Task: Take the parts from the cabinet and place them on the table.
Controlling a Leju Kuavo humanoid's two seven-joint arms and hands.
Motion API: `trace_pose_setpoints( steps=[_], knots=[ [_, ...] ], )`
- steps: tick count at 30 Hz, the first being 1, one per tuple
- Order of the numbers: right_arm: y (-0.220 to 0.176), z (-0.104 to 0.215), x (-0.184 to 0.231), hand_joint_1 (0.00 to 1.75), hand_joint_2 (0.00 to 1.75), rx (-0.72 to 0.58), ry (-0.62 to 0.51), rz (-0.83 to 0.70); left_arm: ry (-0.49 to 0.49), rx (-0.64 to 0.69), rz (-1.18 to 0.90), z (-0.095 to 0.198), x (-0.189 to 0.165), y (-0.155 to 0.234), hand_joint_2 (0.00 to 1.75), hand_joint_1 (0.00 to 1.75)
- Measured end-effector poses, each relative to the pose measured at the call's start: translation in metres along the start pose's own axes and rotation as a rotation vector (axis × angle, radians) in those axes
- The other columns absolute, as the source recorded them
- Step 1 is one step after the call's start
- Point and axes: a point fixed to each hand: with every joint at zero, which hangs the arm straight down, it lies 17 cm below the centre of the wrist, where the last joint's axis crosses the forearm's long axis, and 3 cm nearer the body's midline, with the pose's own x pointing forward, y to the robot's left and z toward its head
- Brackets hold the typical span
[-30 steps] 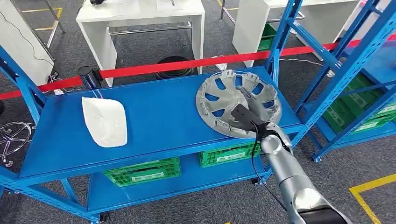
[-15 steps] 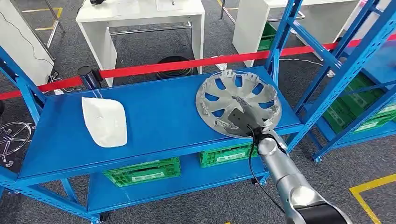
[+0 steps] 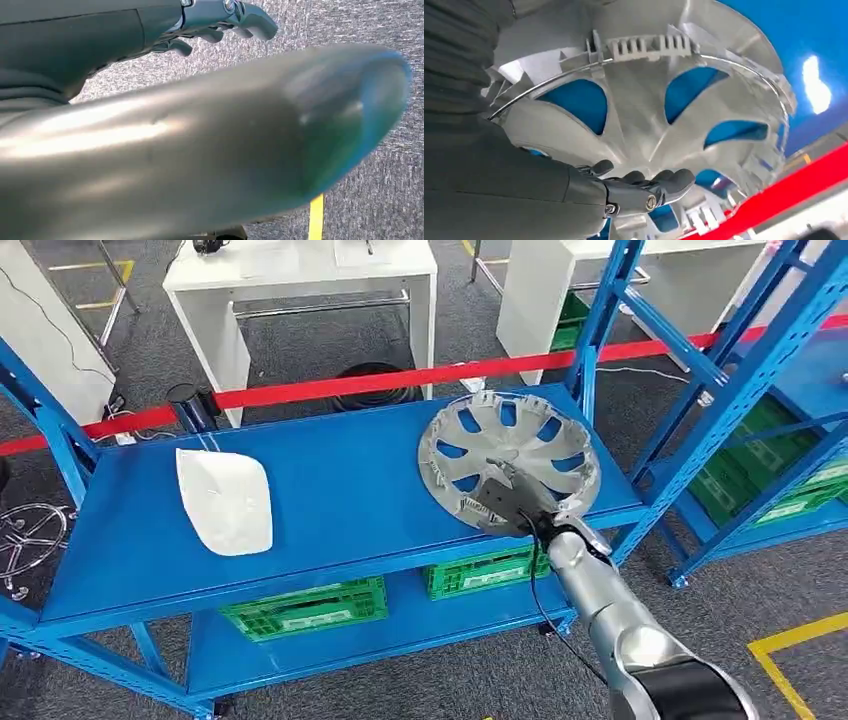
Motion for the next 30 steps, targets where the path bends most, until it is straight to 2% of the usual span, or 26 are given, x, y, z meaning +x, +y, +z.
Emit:
trace_pose_setpoints(
  steps=[9, 10, 30],
  knots=[
    [0.004, 0.004, -0.024, 0.03, 1.75, 0.076, 0.075, 0.115, -0.007, 0.001, 0.008, 0.001, 0.002, -0.002, 0.00, 0.00],
    [0.005, 0.005, -0.027, 1.75, 1.75, 0.081, 0.083, 0.124, -0.008, 0.003, 0.009, 0.001, 0.003, -0.002, 0.00, 0.00],
    [0.002, 0.004, -0.029, 1.75, 1.75, 0.092, 0.090, 0.161, -0.010, 0.016, 0.042, 0.002, 0.005, -0.002, 0.00, 0.00]
  ],
)
